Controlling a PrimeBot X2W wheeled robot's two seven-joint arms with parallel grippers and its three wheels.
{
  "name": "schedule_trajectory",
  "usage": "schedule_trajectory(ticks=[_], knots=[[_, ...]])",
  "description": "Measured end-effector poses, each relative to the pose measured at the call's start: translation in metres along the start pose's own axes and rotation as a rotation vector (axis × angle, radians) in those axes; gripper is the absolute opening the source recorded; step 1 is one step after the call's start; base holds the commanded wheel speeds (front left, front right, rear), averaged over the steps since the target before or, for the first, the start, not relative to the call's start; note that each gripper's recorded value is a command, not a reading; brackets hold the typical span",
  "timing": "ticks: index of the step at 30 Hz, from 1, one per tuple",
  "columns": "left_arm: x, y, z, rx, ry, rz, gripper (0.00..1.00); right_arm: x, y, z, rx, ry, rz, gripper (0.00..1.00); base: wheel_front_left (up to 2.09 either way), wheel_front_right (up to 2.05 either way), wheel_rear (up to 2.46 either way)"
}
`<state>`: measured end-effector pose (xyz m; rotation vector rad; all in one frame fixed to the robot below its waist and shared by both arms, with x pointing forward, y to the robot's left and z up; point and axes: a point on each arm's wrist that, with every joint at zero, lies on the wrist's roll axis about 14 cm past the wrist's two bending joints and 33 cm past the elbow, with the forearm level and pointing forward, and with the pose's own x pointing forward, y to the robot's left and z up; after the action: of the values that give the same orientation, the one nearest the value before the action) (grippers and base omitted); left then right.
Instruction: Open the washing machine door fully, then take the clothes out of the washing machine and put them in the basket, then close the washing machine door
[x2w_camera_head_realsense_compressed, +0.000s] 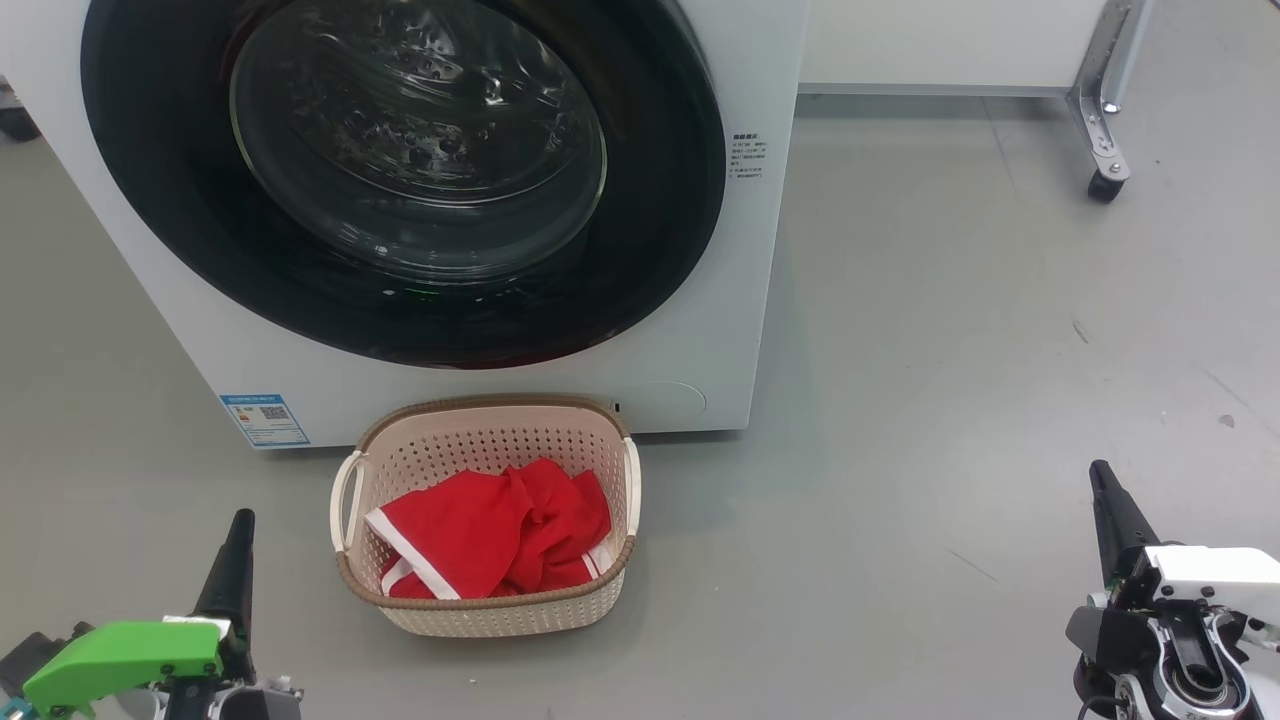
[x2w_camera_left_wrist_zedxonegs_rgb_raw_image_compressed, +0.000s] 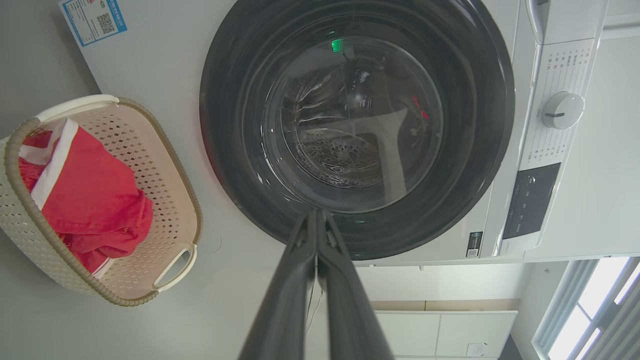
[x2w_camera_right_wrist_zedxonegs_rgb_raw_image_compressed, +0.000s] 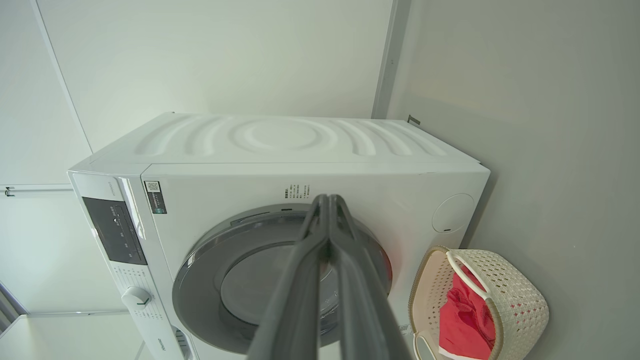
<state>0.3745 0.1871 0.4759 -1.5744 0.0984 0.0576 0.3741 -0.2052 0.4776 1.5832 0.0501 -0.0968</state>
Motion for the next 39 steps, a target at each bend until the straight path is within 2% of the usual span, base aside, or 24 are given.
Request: schedule_trajectory(ticks=[39], knots=[[0.0001,-0.0002,0.0,-0.001,0.0,-0.001,0.0,0.0,0.0001,0.0007,0.001,-0.002,0.0,0.0,0.0,0.0,0.0]])
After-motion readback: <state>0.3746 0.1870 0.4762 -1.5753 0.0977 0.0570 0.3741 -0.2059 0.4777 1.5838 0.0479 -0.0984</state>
